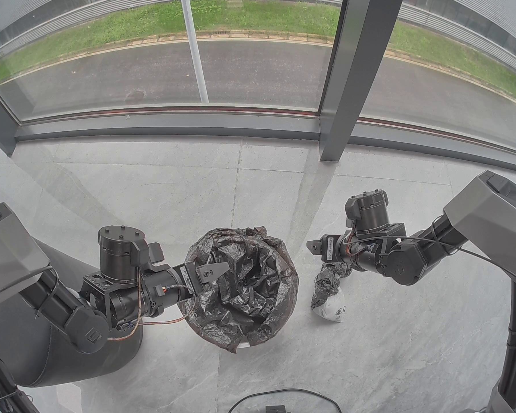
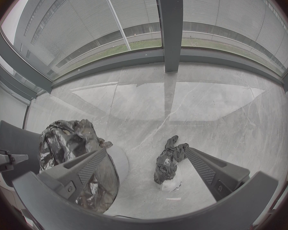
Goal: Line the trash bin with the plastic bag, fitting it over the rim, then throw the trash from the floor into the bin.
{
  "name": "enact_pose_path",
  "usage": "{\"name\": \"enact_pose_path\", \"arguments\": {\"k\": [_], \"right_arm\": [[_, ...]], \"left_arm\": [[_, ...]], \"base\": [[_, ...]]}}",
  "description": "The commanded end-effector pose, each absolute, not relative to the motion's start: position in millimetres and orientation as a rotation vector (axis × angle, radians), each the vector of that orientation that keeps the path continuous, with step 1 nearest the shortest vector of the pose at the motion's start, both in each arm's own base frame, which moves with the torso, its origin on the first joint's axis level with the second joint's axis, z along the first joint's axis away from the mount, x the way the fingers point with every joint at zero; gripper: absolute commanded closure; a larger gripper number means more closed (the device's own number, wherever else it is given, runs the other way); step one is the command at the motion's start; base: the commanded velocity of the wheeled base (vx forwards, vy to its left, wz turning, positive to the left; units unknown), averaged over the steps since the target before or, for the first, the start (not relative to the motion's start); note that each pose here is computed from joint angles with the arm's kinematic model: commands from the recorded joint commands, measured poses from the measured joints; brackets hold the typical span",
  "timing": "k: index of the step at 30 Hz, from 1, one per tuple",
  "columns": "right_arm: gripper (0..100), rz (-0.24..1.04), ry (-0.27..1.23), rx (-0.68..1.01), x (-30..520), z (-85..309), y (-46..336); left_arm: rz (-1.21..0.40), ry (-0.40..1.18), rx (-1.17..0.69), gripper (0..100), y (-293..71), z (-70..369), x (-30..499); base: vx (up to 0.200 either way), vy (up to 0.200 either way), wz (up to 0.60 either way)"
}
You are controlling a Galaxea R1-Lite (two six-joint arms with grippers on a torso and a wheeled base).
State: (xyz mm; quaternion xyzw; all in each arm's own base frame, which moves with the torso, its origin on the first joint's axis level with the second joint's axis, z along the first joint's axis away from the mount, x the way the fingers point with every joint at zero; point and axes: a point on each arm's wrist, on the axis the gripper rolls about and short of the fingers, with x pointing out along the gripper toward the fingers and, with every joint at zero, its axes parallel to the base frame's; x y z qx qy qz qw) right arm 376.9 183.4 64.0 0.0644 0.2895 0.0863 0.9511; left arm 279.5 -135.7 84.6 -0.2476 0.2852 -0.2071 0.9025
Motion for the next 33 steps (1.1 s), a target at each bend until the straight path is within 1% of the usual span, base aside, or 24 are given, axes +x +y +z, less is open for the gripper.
{"name": "enact_pose_path", "arguments": {"k": [1,12,15,17,19,30,33], "right_arm": [[0,0.174,0.6,0.126,376.9,58.6,183.6],[0,0.171,0.607,0.124,377.4,55.1,183.2],[0,0.169,0.609,0.124,377.7,54.5,182.6],[0,0.143,0.615,0.111,391.4,42.5,175.4],[0,0.116,0.603,0.107,402.6,39.2,167.8],[0,0.093,0.618,0.111,405.0,35.0,159.4],[0,0.071,0.641,0.1,404.2,27.9,155.3]], "left_arm": [[-0.422,0.606,-0.51,0,-136.0,78.8,282.1],[-0.409,0.601,-0.517,0,-132.2,71.9,288.5],[-0.409,0.593,-0.521,0,-131.3,71.2,290.0],[-0.401,0.57,-0.529,0,-127.7,66.0,295.3],[-0.407,0.579,-0.531,0,-127.6,64.7,294.4],[-0.415,0.588,-0.53,0,-127.2,63.4,292.9],[-0.413,0.591,-0.53,0,-127.1,62.2,292.8]], "base": [[0.0,0.0,0.0],[0.0,0.0,0.0],[0.0,0.2,0.0],[0.0,0.2,0.0],[0.0,0.2,0.0],[0.0,0.2,0.0],[0.0,0.0,0.0]]}}
